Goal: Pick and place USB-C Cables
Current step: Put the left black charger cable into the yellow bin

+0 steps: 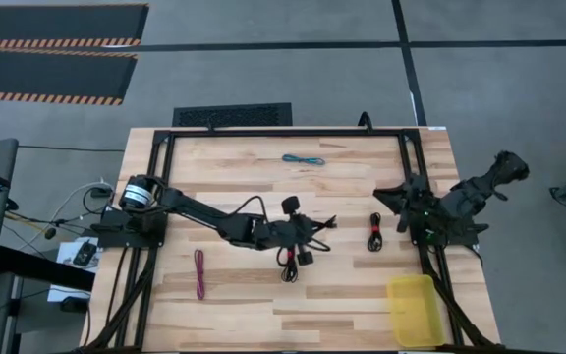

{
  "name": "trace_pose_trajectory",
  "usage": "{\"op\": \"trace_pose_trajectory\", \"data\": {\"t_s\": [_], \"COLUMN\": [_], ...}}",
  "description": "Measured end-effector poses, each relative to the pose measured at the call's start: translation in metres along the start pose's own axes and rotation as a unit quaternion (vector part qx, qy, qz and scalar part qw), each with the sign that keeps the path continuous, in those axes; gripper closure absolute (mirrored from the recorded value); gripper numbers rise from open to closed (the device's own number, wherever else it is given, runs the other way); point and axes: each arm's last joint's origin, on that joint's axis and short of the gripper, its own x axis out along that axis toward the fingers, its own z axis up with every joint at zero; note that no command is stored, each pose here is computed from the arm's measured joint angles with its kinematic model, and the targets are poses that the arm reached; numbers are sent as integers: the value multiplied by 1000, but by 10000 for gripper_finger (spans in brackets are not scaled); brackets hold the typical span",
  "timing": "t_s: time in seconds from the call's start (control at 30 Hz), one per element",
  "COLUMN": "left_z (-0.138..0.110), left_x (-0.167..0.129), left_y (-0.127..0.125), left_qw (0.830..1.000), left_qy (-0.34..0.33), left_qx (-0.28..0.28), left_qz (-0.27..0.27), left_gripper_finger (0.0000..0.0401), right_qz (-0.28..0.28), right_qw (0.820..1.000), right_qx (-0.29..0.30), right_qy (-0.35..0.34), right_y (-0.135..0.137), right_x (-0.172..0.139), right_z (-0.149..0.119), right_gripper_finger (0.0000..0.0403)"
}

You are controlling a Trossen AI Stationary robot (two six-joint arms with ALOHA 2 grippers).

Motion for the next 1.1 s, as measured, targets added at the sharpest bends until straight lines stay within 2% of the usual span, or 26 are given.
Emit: {"op": "trace_pose_trajectory", "data": {"t_s": [0.1, 0.2, 0.33, 0.5, 0.73, 0.93, 1.1], "left_z": [4, 4, 9, 2, -11, -9, -4], "left_x": [0, 0, 1, 20, 31, 31, 29], "left_y": [0, 0, 2, -5, -6, -5, -6], "left_qw": [1000, 1000, 999, 988, 988, 987, 982], "left_qy": [-17, -21, -42, -111, -108, -117, -144], "left_qx": [6, 9, -7, -41, -47, -36, -37], "left_qz": [-7, -9, -21, -103, -101, -101, -115], "left_gripper_finger": [401, 401, 395, 391, 398, 391, 394], "right_qz": [61, 90, 93, 49, 53, 118, 156], "right_qw": [998, 994, 992, 996, 996, 987, 978], "right_qx": [-27, -64, -82, -45, -37, -66, -95], "right_qy": [-6, 12, 39, 58, 61, 88, 103], "right_y": [11, 19, 25, 25, 26, 31, 39], "right_x": [4, 8, 11, 14, 10, 3, -1], "right_z": [0, -5, -14, -23, -25, -28, -33], "right_gripper_finger": [332, 332, 321, 306, 305, 302, 265]}}
